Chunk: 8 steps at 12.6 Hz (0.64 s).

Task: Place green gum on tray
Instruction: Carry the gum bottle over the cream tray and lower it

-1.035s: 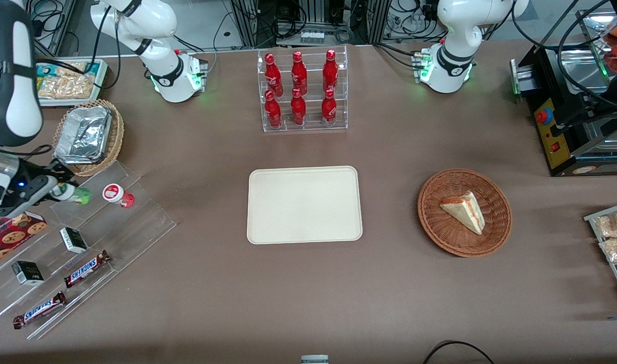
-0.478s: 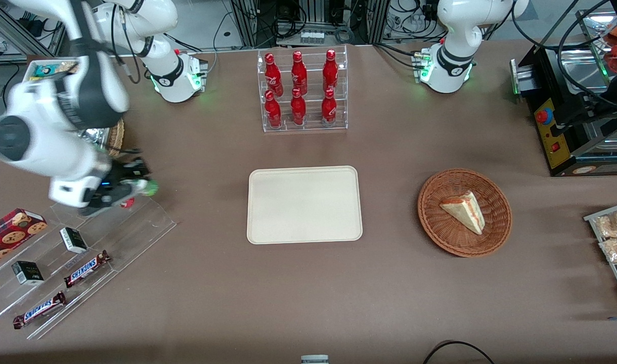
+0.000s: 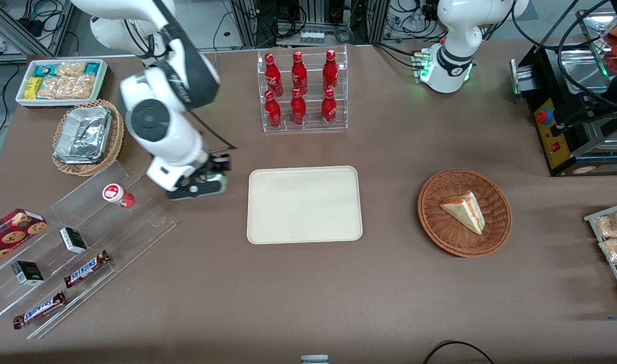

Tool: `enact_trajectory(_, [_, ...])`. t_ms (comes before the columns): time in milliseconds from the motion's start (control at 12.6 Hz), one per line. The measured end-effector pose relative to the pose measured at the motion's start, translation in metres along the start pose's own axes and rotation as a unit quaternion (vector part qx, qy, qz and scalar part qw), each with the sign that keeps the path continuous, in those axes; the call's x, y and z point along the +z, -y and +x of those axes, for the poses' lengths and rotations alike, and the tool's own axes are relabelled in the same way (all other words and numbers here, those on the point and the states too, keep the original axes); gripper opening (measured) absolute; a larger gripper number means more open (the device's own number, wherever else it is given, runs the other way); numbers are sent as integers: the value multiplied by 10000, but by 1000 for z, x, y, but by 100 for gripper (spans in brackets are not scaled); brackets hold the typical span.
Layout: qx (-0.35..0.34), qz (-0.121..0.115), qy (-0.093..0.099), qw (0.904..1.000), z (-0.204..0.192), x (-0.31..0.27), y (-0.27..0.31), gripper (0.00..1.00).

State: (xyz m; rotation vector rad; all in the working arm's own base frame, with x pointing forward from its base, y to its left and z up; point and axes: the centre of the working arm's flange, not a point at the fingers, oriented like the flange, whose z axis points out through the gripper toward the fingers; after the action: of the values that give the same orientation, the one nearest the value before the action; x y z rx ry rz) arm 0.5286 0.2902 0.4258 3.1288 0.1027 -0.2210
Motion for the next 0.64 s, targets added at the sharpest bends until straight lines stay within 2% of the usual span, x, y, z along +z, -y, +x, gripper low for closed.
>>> enact_trajectory(398, [1038, 271, -351, 9936, 19, 48, 115, 59])
enact_trajectory(637, [1287, 271, -437, 9904, 22, 92, 154, 59])
